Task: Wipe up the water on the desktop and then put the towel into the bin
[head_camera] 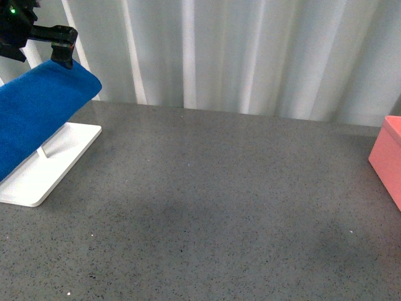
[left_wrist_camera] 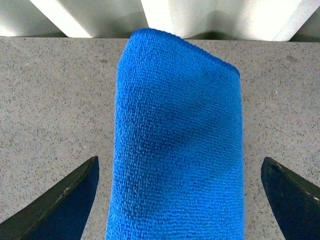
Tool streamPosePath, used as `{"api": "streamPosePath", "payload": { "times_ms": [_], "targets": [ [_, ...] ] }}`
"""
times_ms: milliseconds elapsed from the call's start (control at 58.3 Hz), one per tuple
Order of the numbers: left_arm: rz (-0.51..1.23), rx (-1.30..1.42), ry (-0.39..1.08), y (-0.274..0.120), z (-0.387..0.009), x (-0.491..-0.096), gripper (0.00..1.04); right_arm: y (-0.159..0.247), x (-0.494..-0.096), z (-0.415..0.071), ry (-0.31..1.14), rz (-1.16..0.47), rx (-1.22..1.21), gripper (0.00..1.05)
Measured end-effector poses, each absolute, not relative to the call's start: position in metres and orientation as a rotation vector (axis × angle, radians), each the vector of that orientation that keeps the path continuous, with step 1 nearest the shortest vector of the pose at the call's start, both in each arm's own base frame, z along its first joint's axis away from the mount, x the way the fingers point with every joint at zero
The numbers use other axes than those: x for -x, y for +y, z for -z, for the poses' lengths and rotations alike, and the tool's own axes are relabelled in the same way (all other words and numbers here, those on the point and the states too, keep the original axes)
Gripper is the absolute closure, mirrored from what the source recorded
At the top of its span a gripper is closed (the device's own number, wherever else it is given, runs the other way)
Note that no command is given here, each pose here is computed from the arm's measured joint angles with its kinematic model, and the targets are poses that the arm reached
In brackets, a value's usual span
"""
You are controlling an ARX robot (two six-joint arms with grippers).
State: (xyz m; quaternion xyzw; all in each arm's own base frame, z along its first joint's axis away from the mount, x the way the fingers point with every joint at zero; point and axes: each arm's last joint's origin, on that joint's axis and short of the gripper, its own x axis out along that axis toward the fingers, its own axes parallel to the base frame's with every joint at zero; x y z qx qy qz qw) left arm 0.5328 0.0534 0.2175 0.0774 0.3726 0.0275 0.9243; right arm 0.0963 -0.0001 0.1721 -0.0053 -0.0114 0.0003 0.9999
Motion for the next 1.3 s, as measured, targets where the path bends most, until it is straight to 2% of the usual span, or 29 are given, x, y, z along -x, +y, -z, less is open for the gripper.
{"api": "streamPosePath", "payload": {
  "times_ms": [137,480,652,772,977,1303],
  "targets": [
    [-0.078,-0.174,0.732,0.054,-0.213,-0.535,0.07,0.000,-0.096,-0.172,-0.023,-0.001,0.011,0.07],
    [-0.075,-0.188,0.788,0.060,-0.179,-0.528,0.07,0.000,-0.096,-0.172,-0.023,-0.001,0.011,0.07],
    [-0.078,-0.188,0.787,0.062,-0.179,-0.528,0.33,0.000,-0.096,-0.172,-0.023,-0.001,0.011,0.07],
    [-0.070,-0.185,0.795,0.061,-0.179,-0.527,0.60,0.000,-0.096,-0.172,-0.023,-0.001,0.011,0.07],
    [-0.068,-0.183,0.783,0.063,-0.182,-0.528,0.98,0.000,-0.096,-0.172,-0.023,-0.001,0.011,0.07],
    [-0.052,-0.212,0.747,0.064,-0.198,-0.528,0.99,0.000,-0.096,-0.172,-0.023,-0.001,0.011,0.07]
  ]
}}
